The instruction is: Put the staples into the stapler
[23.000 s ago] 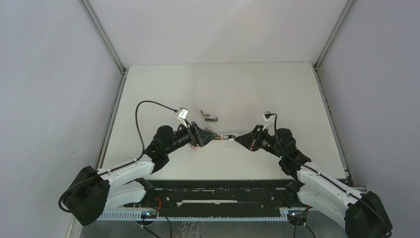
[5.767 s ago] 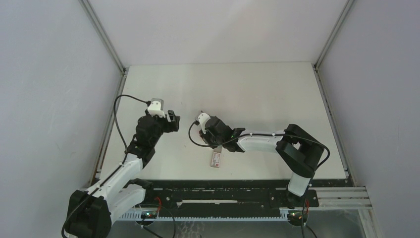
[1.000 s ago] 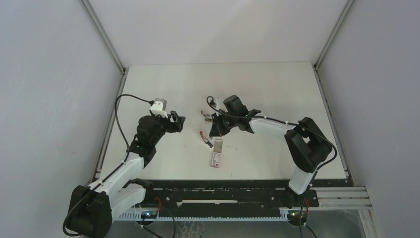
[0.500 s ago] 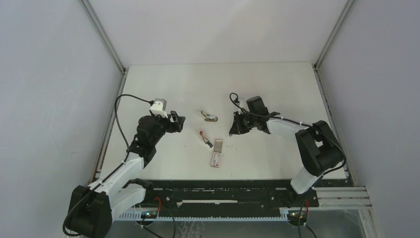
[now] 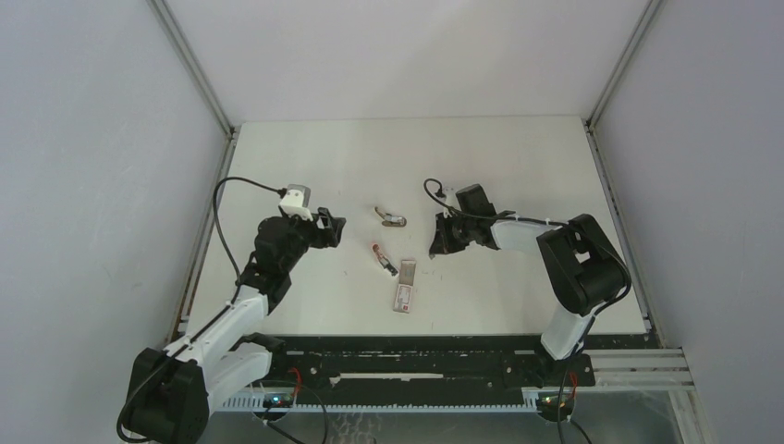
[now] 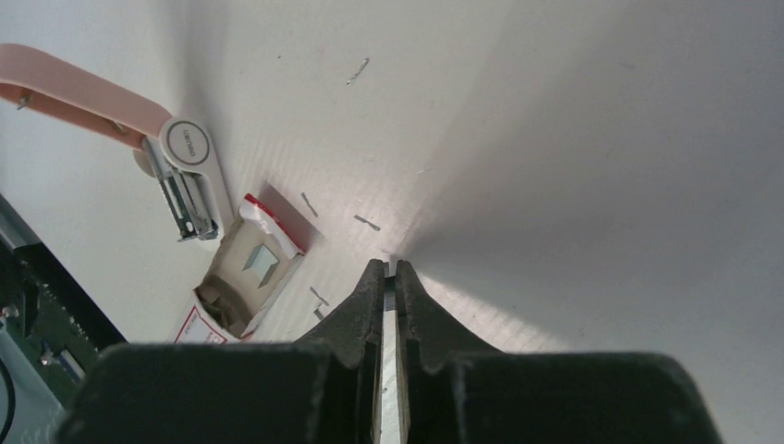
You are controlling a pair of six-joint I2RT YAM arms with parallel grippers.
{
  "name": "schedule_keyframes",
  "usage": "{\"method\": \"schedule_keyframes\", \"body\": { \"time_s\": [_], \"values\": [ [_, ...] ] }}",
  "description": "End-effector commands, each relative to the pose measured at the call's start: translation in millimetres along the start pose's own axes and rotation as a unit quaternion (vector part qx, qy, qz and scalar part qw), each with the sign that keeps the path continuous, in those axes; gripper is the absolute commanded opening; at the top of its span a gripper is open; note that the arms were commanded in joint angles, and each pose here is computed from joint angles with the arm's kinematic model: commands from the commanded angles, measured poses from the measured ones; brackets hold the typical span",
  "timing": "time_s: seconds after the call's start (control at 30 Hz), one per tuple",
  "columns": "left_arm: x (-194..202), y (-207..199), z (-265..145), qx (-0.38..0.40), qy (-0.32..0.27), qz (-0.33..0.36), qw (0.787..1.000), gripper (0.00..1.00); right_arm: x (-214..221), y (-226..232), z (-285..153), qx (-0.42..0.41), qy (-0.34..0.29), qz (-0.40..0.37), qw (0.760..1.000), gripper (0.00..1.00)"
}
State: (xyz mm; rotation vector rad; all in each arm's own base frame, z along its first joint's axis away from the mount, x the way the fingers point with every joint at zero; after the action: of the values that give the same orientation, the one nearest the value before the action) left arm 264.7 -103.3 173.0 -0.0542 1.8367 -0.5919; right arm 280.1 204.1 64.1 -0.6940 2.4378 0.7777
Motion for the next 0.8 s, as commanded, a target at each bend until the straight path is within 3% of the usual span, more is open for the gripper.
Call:
{"method": "schedule_keyframes", "body": {
  "time_s": [0.0, 0.4, 0.77],
  "values": [
    [0.5, 2.5, -2.8, -0.002, -0.014, -0.003, 1.000, 0.76, -5.3, -9.0, 0.8, 0.029, -0.017, -0.007, 0.999, 0.02],
    [-1.2, 1.7, -4.5, 0.000, -0.019, -0.004, 1.000, 0.76, -9.3, -17.5, -12.4, 0.088, -0.022, -0.019, 0.996, 0.26],
    [-2.2, 1.3, -6.3, 0.000, -0.023, -0.004, 1.000, 0.76, -12.8, 6.2, -16.5, 0.149, 0.004, -0.112, 0.983, 0.35]
  ]
}}
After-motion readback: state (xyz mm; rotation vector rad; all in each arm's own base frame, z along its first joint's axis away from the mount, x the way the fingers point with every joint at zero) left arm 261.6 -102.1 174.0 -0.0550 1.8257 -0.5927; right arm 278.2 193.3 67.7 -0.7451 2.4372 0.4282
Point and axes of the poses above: each gripper's point midway between its finger pads, its own z axis out along the fingers, its own y axis along the line the jaws close on, x = y × z, the point moved 6 cm from there along -z, back along the fingers, and after that the axes turned 11 degrees about -z, right-handed, at the moved point
